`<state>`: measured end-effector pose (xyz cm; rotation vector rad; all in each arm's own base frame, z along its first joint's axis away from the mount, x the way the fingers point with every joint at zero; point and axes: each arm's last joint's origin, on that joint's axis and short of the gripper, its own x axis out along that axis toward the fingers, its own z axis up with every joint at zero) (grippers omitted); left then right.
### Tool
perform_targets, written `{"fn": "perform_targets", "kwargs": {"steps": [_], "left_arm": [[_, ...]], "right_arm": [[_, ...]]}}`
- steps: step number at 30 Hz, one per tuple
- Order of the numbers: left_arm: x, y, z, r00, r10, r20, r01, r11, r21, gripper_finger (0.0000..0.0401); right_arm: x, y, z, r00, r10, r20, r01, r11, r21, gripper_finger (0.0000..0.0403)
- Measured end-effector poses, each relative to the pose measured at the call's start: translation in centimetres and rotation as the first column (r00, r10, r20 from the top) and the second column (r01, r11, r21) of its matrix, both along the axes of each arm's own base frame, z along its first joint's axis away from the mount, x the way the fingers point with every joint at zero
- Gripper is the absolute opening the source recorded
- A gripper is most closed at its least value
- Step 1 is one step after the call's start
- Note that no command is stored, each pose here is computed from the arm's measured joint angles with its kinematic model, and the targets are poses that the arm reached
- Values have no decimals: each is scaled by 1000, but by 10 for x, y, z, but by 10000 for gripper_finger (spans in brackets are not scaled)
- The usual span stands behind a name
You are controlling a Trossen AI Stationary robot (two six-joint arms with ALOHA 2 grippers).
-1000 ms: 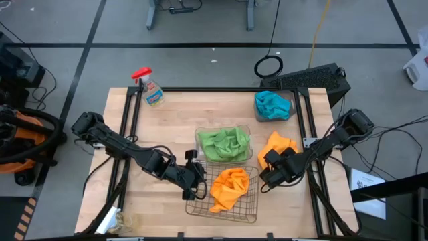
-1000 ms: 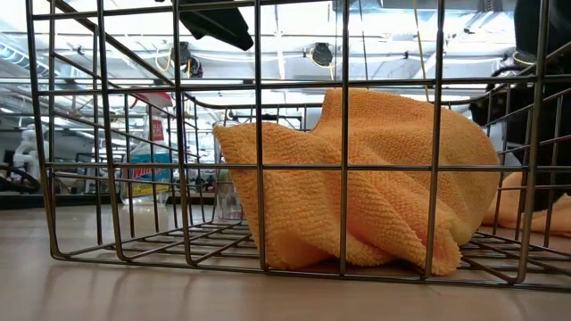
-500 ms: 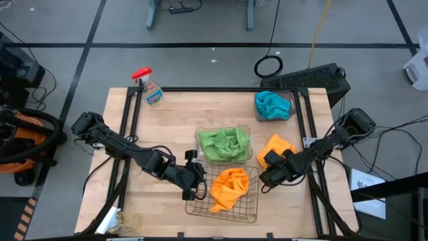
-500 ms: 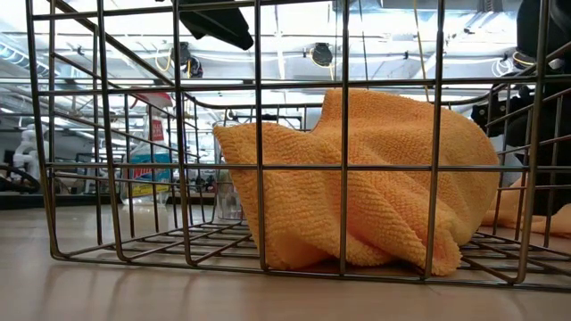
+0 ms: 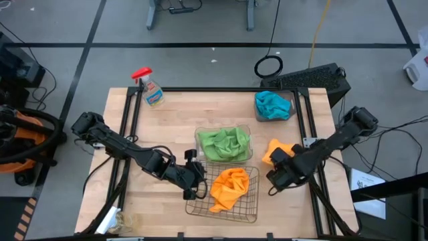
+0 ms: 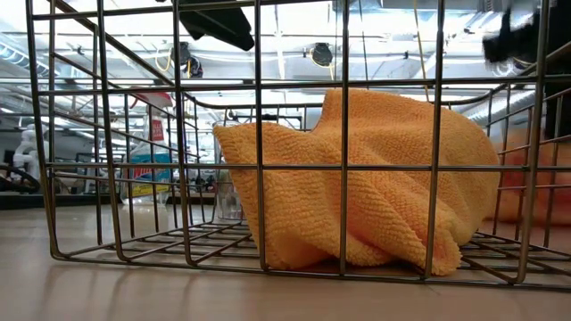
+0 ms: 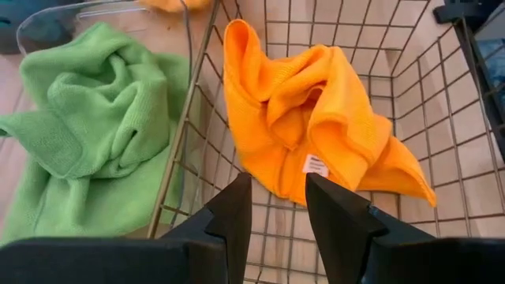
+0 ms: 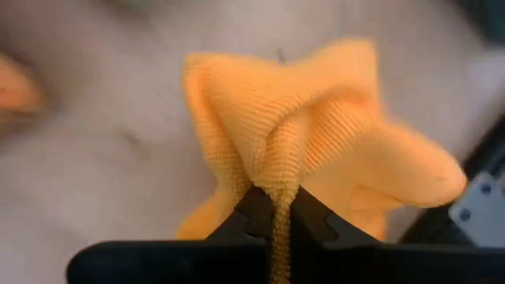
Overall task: Sort microfiber towel by color & place in baskets
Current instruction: Put the yellow microfiber cloth into the golden wire basket
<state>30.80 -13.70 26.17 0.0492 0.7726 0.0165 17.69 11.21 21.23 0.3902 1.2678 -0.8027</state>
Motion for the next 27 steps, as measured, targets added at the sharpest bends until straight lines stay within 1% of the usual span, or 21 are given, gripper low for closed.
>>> {"fn": "perform_targets", "kwargs": {"steps": [4, 9, 13, 17, 21, 24, 27], "left_arm": [[-2, -3, 0, 1000, 6, -4, -6, 1000, -9, 127], [-5, -10, 0, 1000, 5, 11, -5, 1000, 14, 127], [-8, -16, 0, 1000, 8, 17, -8, 1000, 13, 127], [-12, -22, 0, 1000, 8, 21, -9, 1000, 29, 127], [-16, -29, 0, 1000, 0, 28, -1, 999, 34, 127], [-19, -32, 0, 999, 10, 38, -12, 999, 32, 127], [-23, -37, 2, 999, 9, 49, -10, 1000, 23, 127]], "right_arm": [[2, 10, 52, 982, 40, 183, -36, 999, -28, 3], [13, 20, 97, 916, 99, 388, -76, 994, -72, 2], [29, 31, 116, 862, 194, 468, -157, 981, -117, 1], [48, 45, 134, 776, 297, 557, -259, 954, -149, 1], [61, 58, 150, 700, 375, 608, -337, 924, -182, 1], [65, 61, 160, 677, 395, 621, -354, 914, -196, 0], [66, 63, 166, 678, 398, 618, -362, 913, -190, 0]]}}
